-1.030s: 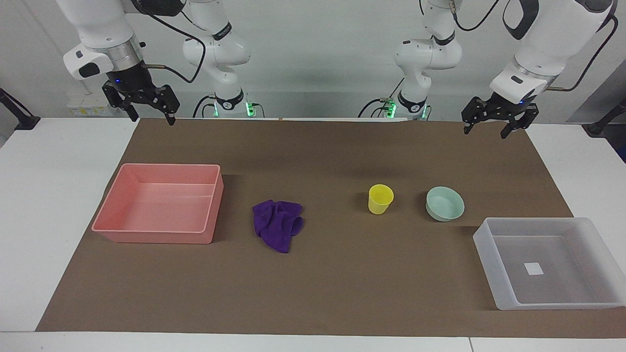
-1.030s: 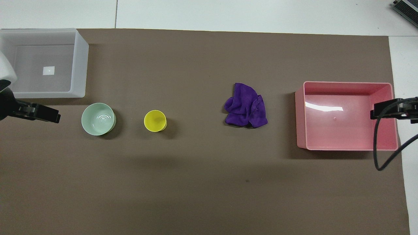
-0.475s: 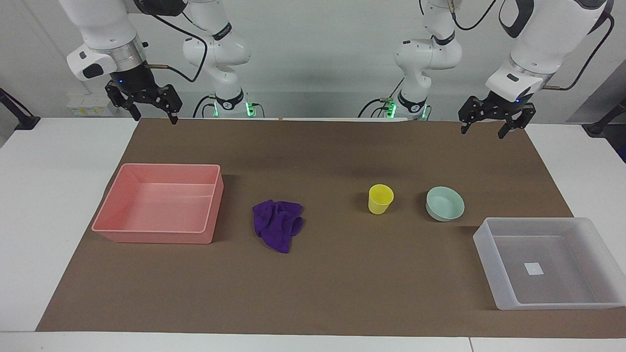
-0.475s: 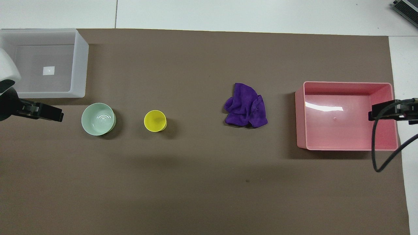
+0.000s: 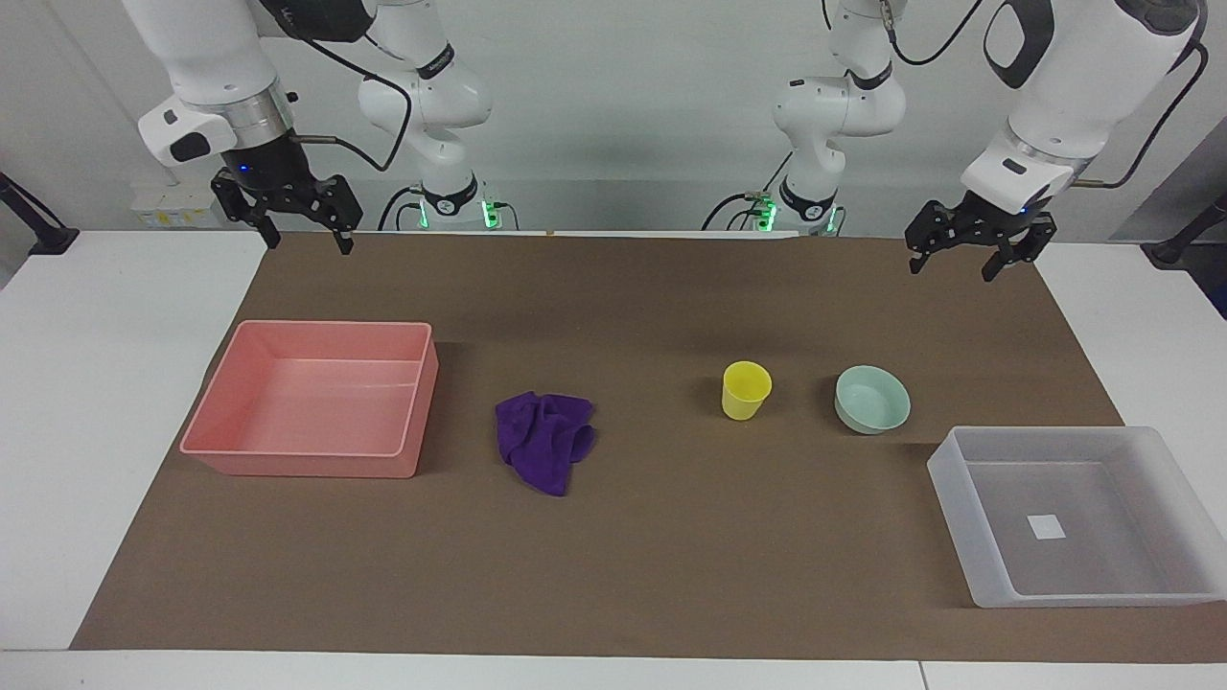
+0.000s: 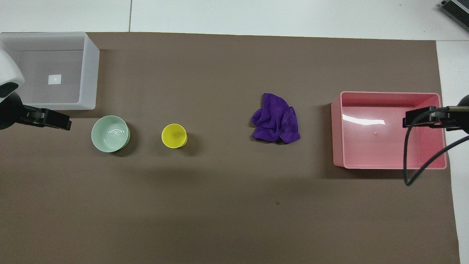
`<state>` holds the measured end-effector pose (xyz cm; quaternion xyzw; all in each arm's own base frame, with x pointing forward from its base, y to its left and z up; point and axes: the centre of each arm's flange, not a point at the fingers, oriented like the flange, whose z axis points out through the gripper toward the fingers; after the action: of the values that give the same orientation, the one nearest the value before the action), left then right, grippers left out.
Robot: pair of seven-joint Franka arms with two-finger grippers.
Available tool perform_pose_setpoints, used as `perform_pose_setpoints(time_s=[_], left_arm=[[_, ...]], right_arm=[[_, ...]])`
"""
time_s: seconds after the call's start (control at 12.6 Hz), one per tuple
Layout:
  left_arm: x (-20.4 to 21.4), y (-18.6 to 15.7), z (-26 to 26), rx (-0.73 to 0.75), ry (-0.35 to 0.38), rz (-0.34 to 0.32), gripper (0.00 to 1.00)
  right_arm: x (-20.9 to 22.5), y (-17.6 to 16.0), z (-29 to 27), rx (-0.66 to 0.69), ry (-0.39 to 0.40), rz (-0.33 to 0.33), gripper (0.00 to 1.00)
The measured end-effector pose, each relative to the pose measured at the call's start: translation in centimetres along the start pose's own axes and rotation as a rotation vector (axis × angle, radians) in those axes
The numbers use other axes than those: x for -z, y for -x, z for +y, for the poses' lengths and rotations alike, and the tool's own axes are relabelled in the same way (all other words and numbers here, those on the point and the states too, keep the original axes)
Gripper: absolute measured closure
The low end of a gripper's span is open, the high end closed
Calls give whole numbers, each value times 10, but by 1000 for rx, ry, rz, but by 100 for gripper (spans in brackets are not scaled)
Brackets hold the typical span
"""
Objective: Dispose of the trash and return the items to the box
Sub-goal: 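Reach the right gripper to the purple cloth while the left gripper reaches the bowl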
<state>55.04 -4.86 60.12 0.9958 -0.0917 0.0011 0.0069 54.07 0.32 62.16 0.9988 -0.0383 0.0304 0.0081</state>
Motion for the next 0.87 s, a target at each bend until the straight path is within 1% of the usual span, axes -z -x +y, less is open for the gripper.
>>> perform_pose_setpoints(time_s=[0.24,0.4,0.48,0.71,0.87], left_arm=[[-28,-16,-15,24,-1,9,0],[-62,-26,-25,40,-1,17,0],[-85,-29,-29,47,-2,26,0],[-139,-31,-32,58,3,40,0],[-170,-29,-35,78,9,70,0]], right_arm=[[-40,-20,-25,28,1,6,0],[-70,-37,-52,0,-2,24,0],[-88,-45,-72,-20,-7,41,0],[-156,-67,-130,-67,-23,78,0],[-208,-75,-166,-110,-33,86,0]])
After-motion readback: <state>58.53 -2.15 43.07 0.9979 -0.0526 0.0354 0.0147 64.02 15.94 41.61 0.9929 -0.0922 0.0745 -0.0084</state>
